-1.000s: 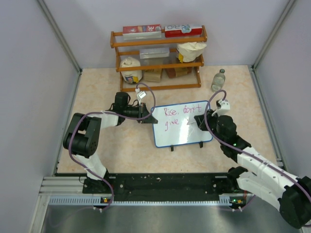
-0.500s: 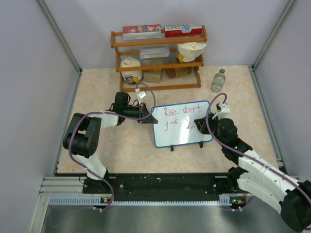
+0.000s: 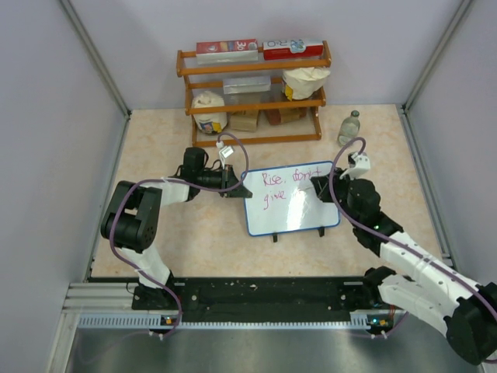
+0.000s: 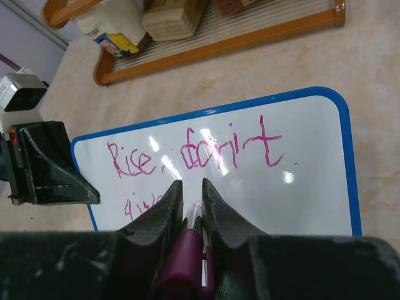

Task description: Write a sentence on the whiteboard

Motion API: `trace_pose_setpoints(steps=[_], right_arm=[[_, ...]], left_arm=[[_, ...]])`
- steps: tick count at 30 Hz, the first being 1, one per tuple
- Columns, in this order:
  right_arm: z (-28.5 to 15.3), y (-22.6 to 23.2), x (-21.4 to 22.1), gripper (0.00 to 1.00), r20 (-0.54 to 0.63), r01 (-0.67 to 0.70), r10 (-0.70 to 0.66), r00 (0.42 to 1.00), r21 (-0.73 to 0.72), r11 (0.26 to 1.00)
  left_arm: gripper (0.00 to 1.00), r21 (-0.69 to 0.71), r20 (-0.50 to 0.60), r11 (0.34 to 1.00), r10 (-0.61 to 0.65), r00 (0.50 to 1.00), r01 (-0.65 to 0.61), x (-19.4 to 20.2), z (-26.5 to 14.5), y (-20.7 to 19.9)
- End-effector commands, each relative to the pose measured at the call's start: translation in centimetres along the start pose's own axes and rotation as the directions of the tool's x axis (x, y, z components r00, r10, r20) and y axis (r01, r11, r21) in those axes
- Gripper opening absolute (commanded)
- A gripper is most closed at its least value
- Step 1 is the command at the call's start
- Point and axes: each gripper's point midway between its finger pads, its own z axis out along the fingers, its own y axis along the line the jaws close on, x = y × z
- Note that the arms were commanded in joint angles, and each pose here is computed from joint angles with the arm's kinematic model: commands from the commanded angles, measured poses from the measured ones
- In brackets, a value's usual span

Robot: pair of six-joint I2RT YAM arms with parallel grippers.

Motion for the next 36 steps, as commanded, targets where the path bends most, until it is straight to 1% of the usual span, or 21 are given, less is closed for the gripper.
trace_pose_setpoints(steps=[1, 14, 21, 30, 36], right_arm=[[0.8, 0.2, -2.5, 0.00, 0.074, 0.008, -0.009, 0.997, 0.017, 1.000], [1.5, -1.2, -1.3, 0.00, 0.053, 0.019, -0.022, 0.998, 0.061, 0.998], [1.3, -1.3, -1.2, 0.00, 0.051, 0.024, -0.027, 0.998, 0.066, 0.998], [0.7, -2.4, -1.1, 0.00, 0.049, 0.040, -0.045, 0.998, 0.111, 0.993], [0.3, -2.5, -0.7, 0.00, 0.039, 0.042, -0.046, 0.998, 0.108, 0.993]], left_arm=[[0.00, -0.103, -0.010, 0.995, 0.014, 1.000, -0.015, 1.6, 0.2, 2.3], [0.00, -0.102, -0.011, 0.995, 0.013, 1.000, -0.014, 1.6, 0.2, 2.3], [0.00, -0.102, -0.011, 0.995, 0.013, 1.000, -0.014, 1.6, 0.2, 2.3], [0.00, -0.103, -0.010, 0.995, 0.014, 1.000, -0.015, 1.6, 0.2, 2.3], [0.00, -0.104, -0.011, 0.995, 0.013, 1.000, -0.014, 1.6, 0.2, 2.3]])
